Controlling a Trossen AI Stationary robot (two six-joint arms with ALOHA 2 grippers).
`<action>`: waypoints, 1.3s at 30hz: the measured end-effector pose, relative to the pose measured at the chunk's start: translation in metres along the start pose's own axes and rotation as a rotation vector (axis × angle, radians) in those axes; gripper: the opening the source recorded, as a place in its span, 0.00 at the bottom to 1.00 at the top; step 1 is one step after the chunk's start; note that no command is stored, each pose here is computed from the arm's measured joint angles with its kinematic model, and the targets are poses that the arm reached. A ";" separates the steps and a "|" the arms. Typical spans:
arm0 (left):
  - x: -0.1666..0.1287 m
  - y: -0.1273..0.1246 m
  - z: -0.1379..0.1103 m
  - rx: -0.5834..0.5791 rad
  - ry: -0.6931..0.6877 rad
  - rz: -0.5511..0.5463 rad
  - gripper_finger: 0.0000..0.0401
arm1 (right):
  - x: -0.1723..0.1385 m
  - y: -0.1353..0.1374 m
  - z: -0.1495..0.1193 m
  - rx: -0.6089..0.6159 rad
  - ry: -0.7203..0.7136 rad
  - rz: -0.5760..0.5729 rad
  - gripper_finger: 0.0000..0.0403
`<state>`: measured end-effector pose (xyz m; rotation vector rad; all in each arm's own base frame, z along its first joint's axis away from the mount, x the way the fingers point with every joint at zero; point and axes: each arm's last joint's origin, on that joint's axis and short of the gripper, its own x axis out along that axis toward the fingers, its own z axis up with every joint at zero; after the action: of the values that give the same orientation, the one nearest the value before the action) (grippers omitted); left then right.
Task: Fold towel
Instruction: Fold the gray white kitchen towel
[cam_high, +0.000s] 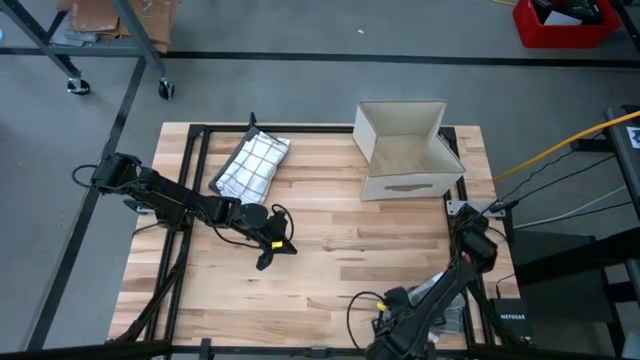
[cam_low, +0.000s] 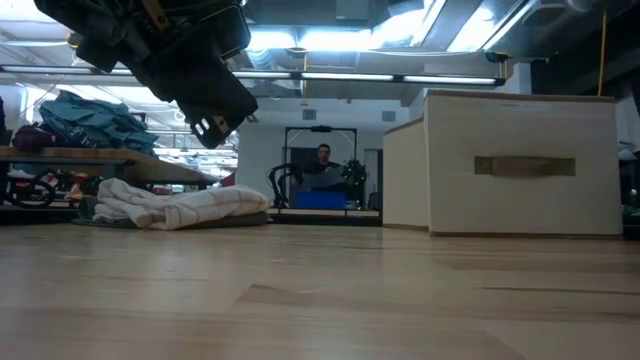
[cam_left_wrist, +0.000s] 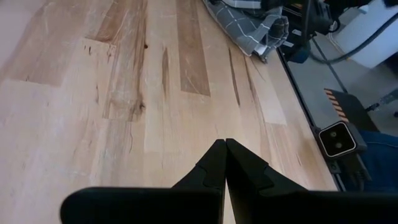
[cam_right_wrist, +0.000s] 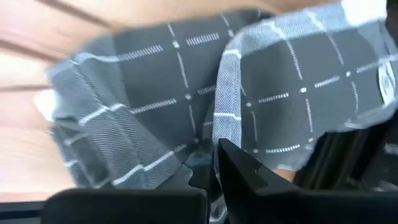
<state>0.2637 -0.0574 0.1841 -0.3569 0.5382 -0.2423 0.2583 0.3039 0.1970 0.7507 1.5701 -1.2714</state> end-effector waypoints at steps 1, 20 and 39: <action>0.000 0.000 0.000 -0.003 0.000 0.000 0.00 | 0.002 0.001 -0.001 -0.003 0.018 -0.016 0.07; 0.000 0.000 0.000 0.014 0.000 0.000 0.00 | 0.003 0.001 -0.002 0.002 0.053 -0.052 0.39; -0.006 -0.003 0.005 0.050 -0.034 -0.013 0.00 | 0.000 0.022 0.005 0.004 -0.171 0.266 0.02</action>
<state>0.2613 -0.0569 0.1921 -0.3151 0.4953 -0.2613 0.2794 0.3057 0.1885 0.8017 1.2840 -1.1118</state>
